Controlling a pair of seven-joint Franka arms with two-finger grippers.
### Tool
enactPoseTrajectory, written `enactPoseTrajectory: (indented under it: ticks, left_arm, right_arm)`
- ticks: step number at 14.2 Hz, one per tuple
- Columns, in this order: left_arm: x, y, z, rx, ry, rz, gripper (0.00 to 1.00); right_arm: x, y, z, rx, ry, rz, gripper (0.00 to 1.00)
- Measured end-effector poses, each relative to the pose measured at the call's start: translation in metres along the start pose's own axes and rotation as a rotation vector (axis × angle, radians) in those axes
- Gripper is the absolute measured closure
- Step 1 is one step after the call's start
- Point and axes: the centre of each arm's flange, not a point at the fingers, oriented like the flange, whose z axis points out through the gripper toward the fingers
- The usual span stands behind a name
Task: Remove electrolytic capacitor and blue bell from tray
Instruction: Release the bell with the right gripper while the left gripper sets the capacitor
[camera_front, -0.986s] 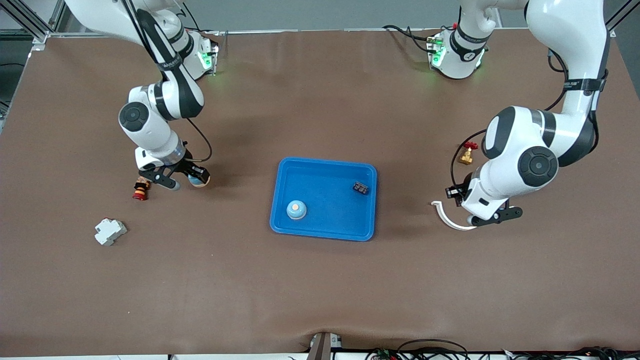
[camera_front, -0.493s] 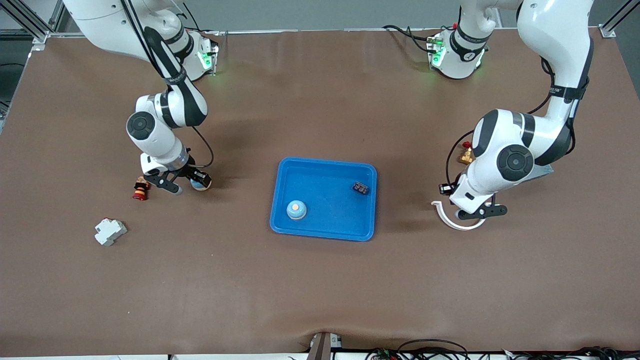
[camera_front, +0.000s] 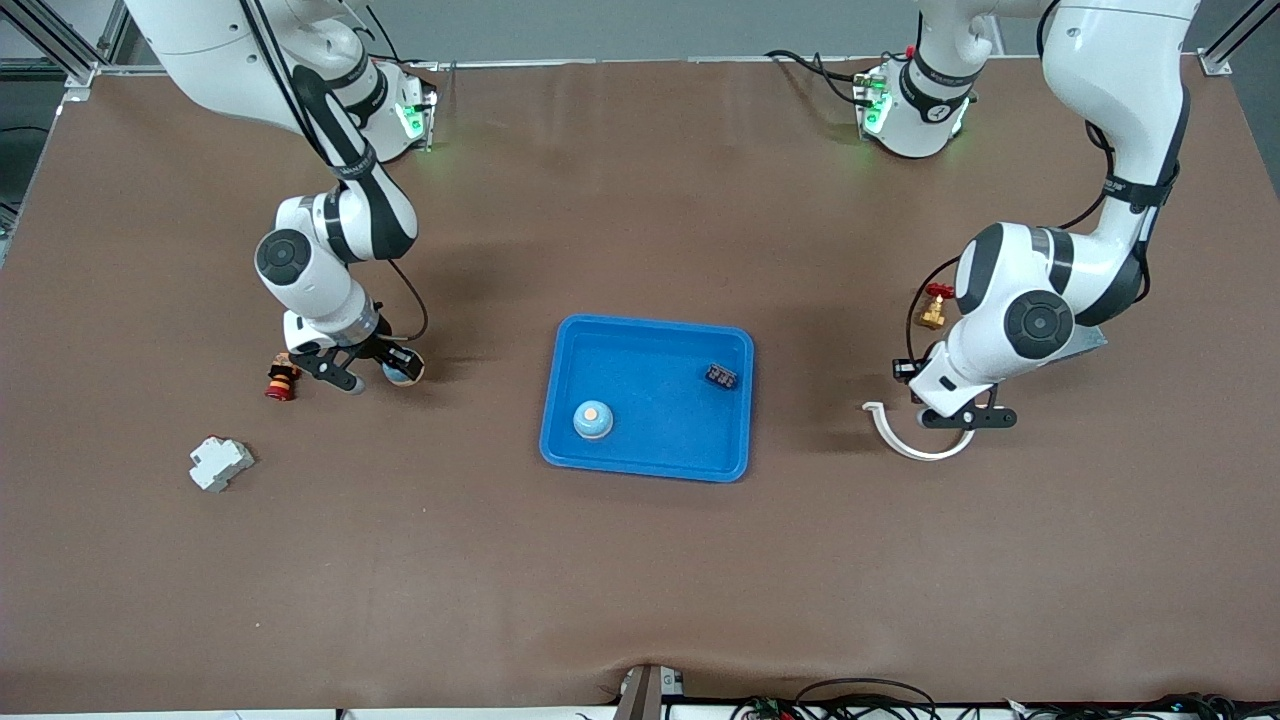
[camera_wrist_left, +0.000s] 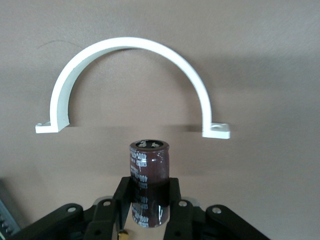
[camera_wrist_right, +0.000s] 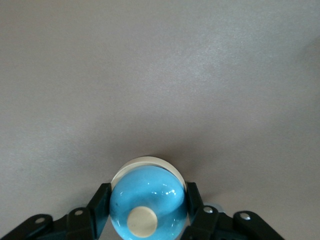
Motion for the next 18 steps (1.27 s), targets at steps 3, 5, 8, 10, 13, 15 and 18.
enactPoseTrajectory:
  ticks: [3, 5, 8, 10, 13, 15, 18]
  left_arm:
    - [0.000, -0.019, 0.020, -0.007, -0.010, 0.030, 0.66]
    - [0.003, -0.028, 0.032, -0.013, -0.010, 0.035, 0.66]
    - [0.004, -0.027, 0.050, -0.017, -0.016, 0.047, 0.66]
    - [0.005, -0.026, 0.050, -0.017, -0.015, 0.051, 0.66]
    - [0.006, -0.026, 0.050, -0.017, -0.014, 0.052, 0.66]
    - [0.008, -0.025, 0.049, -0.018, -0.011, 0.053, 0.50]
    - [0.016, -0.024, 0.039, -0.019, 0.008, 0.050, 0.19]
  right_arm:
    - [0.003, -0.015, -0.008, 0.020, 0.013, -0.015, 0.02]
    - [0.013, -0.034, -0.023, 0.013, -0.022, -0.005, 0.00]
    - [0.027, -0.091, -0.072, 0.008, -0.075, 0.078, 0.00]
    - [0.025, -0.130, -0.101, 0.042, -0.056, 0.121, 0.00]
    - [0.015, -0.170, -0.113, 0.072, -0.041, 0.184, 0.00]
    - [0.011, -0.193, -0.104, 0.075, -0.042, 0.224, 0.00]
    - [0.001, -0.235, -0.085, 0.071, -0.052, 0.279, 0.00]
